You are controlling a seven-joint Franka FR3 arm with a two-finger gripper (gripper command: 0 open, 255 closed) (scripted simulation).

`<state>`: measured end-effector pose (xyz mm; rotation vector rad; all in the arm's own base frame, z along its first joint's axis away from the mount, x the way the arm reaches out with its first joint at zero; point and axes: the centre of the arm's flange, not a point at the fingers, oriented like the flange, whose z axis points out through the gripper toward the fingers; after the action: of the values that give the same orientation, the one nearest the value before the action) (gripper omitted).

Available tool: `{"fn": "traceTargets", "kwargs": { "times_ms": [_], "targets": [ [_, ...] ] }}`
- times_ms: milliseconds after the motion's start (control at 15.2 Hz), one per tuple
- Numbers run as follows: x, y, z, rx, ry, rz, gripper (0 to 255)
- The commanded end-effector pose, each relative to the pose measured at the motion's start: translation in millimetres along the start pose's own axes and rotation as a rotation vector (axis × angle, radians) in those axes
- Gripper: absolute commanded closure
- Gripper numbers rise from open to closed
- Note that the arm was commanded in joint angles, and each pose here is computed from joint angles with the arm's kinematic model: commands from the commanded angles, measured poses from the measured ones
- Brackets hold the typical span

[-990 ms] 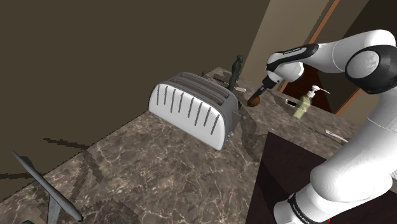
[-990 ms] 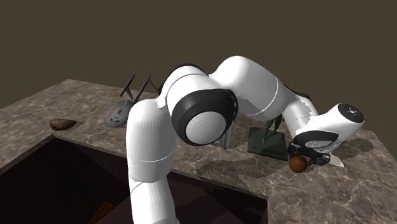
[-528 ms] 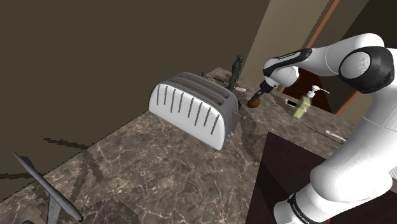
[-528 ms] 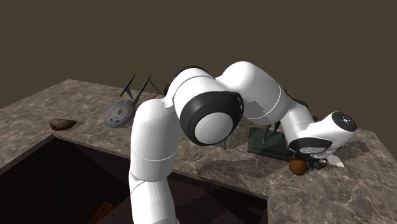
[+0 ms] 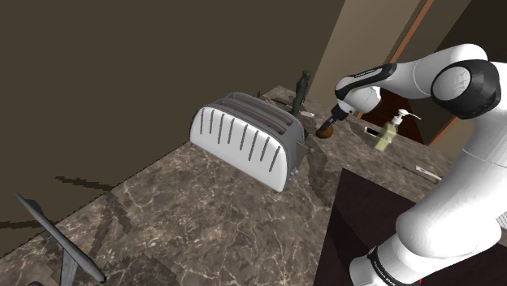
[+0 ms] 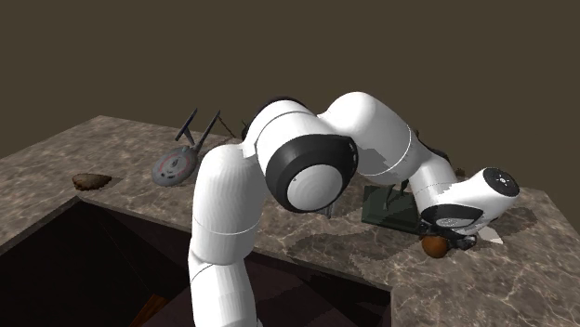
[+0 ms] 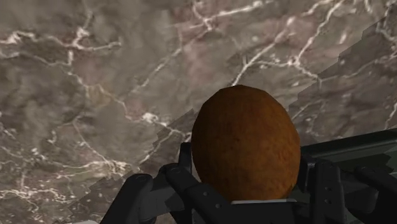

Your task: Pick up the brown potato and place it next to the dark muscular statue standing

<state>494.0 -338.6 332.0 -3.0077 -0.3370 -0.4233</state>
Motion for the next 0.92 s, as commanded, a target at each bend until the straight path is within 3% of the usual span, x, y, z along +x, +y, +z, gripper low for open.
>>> {"fn": "traceTargets", "kwargs": {
  "times_ms": [0, 330, 594, 858],
  "targets": [
    [-1.6, -0.9, 3.7, 0.005, -0.006, 0.001, 0],
    [-1.8, -0.8, 4.3, 0.005, -0.006, 0.001, 0],
    [-1.5, -0.5, -45.7, 0.005, -0.006, 0.001, 0],
    [-1.5, -0.5, -45.7, 0.005, -0.006, 0.001, 0]
  ]
}}
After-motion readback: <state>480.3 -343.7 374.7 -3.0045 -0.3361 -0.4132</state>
